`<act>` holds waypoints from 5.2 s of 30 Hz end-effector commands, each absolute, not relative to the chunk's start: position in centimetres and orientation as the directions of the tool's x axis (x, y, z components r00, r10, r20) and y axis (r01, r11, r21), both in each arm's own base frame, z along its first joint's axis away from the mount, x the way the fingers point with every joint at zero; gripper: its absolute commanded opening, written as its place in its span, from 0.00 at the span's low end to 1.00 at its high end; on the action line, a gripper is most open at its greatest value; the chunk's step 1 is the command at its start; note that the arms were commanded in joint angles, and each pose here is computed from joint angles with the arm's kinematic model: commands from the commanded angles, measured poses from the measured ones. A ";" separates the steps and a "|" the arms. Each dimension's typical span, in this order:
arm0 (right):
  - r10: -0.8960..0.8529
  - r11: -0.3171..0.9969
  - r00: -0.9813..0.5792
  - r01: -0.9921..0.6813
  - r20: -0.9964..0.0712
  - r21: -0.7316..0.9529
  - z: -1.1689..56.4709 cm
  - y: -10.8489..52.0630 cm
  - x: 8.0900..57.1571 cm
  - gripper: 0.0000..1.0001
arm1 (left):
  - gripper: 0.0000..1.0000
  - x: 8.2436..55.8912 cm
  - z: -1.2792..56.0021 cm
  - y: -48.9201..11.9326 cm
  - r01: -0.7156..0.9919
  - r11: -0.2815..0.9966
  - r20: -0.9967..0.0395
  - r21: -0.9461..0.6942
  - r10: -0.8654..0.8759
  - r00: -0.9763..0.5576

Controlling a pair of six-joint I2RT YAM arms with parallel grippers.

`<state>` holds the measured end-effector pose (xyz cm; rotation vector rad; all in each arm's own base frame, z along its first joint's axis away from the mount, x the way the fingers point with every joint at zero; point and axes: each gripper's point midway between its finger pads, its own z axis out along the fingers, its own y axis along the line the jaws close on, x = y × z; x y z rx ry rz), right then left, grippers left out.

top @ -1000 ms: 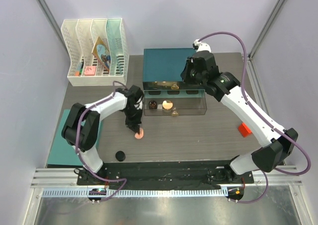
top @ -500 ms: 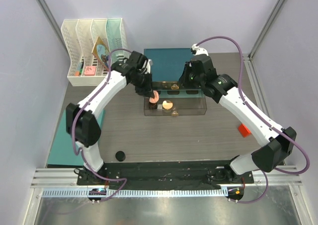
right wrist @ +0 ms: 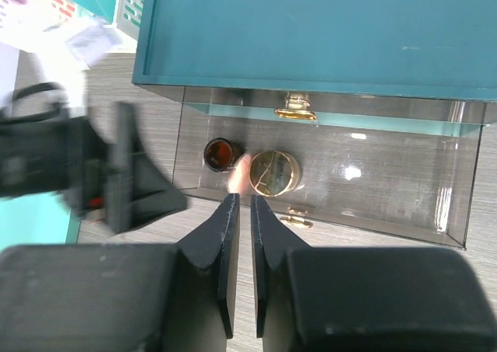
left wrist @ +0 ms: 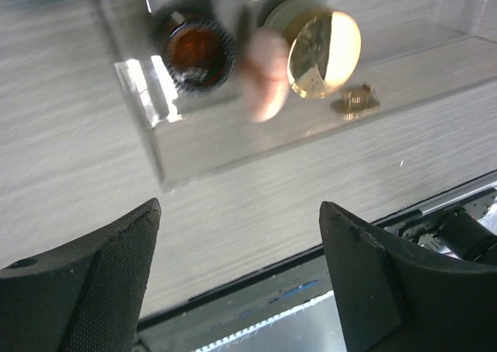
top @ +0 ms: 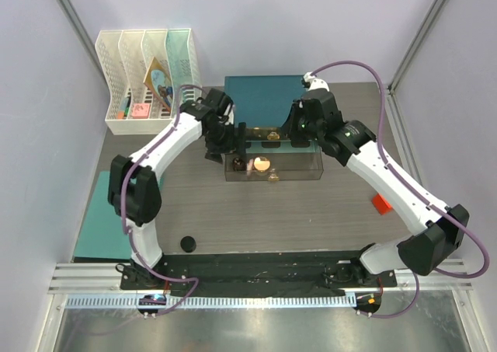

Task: Organize the makeup

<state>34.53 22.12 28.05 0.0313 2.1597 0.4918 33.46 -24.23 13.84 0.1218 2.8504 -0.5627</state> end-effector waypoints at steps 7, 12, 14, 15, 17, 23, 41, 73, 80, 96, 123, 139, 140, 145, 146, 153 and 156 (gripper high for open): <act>0.216 0.886 -0.596 -0.214 -0.773 0.412 28.8 23.5 34.5 0.17 | 0.91 24.8 15.4 -13.8 0.021 0.996 -0.180 -0.088 0.005 -0.984; 0.201 0.876 -0.611 -0.237 -0.765 0.419 28.4 24.3 34.7 0.17 | 0.93 19.8 13.1 -12.0 -0.062 0.996 -0.067 -0.062 -0.066 -0.996; 0.195 0.872 -0.617 -0.247 -0.763 0.422 28.3 24.7 34.8 0.17 | 0.95 17.8 11.4 -11.2 -0.091 0.995 -0.011 -0.033 -0.091 -0.996; 0.193 0.872 -0.621 -0.246 -0.759 0.424 28.1 24.7 34.8 0.18 | 0.96 17.3 11.1 -11.3 -0.119 0.992 -0.012 -0.047 -0.120 -0.993; 0.188 0.869 -0.625 -0.254 -0.758 0.425 28.0 24.9 34.8 0.18 | 0.97 15.8 9.6 -11.2 -0.150 0.987 0.031 -0.055 -0.148 -0.988; 0.175 0.870 -0.637 -0.258 -0.751 0.421 27.4 25.2 35.0 0.18 | 0.98 13.0 6.9 -11.0 -0.214 0.975 0.101 -0.056 -0.208 -0.973; 0.157 0.859 -0.636 -0.290 -0.755 0.423 27.7 25.3 34.3 0.20 | 0.79 11.3 2.3 -11.6 -0.257 0.966 0.226 0.005 -0.252 -0.941; 0.125 0.889 -0.626 -0.273 -0.770 0.366 27.0 23.6 33.6 0.21 | 0.00 31.2 15.0 -22.5 -0.037 0.958 -0.182 -0.283 -0.091 -0.979; 0.119 0.888 -0.651 -0.268 -0.750 0.373 25.9 23.6 33.2 0.21 | 0.00 36.0 14.0 -26.3 -0.040 0.926 -0.219 -0.375 -0.131 -0.967; 0.031 0.885 -0.770 -0.274 -0.637 0.375 19.3 23.5 29.3 0.24 | 0.75 39.5 16.4 -28.5 0.045 0.894 -0.336 -0.446 -0.121 -0.934; -0.309 0.933 -0.676 -0.352 -0.669 -0.076 10.2 27.4 27.6 0.01 | 0.00 49.0 21.4 -25.3 -0.010 0.910 -0.518 -0.414 -0.245 -0.820; -0.299 0.954 -0.583 -0.181 -0.756 -0.238 8.0 29.0 34.0 0.01 | 0.00 46.7 14.2 -24.2 -0.050 0.950 -0.367 -0.310 -0.168 -0.915; -0.291 0.957 -0.565 -0.168 -0.772 -0.237 8.4 29.3 34.6 0.01 | 0.00 46.6 14.0 -24.2 -0.048 0.950 -0.363 -0.308 -0.164 -0.917; -0.295 0.954 -0.470 -0.090 -0.832 -0.287 10.5 29.9 37.5 0.01 | 0.00 45.9 12.9 -23.9 -0.053 0.954 -0.333 -0.296 -0.155 -0.930; -0.305 0.950 -0.443 -0.083 -0.843 -0.301 11.0 30.1 38.1 0.01 | 0.00 45.9 12.8 -24.0 -0.053 0.953 -0.330 -0.297 -0.155 -0.931; -0.340 0.924 -0.367 0.043 -0.866 -0.381 11.9 29.8 42.0 0.01 | 0.00 45.5 12.1 -24.2 -0.054 0.950 -0.299 -0.308 -0.151 -0.942; -0.345 0.916 -0.358 0.073 -0.867 -0.394 11.6 29.4 43.4 0.01 | 0.00 45.4 11.5 -24.3 -0.064 0.946 -0.280 -0.317 -0.158 -0.947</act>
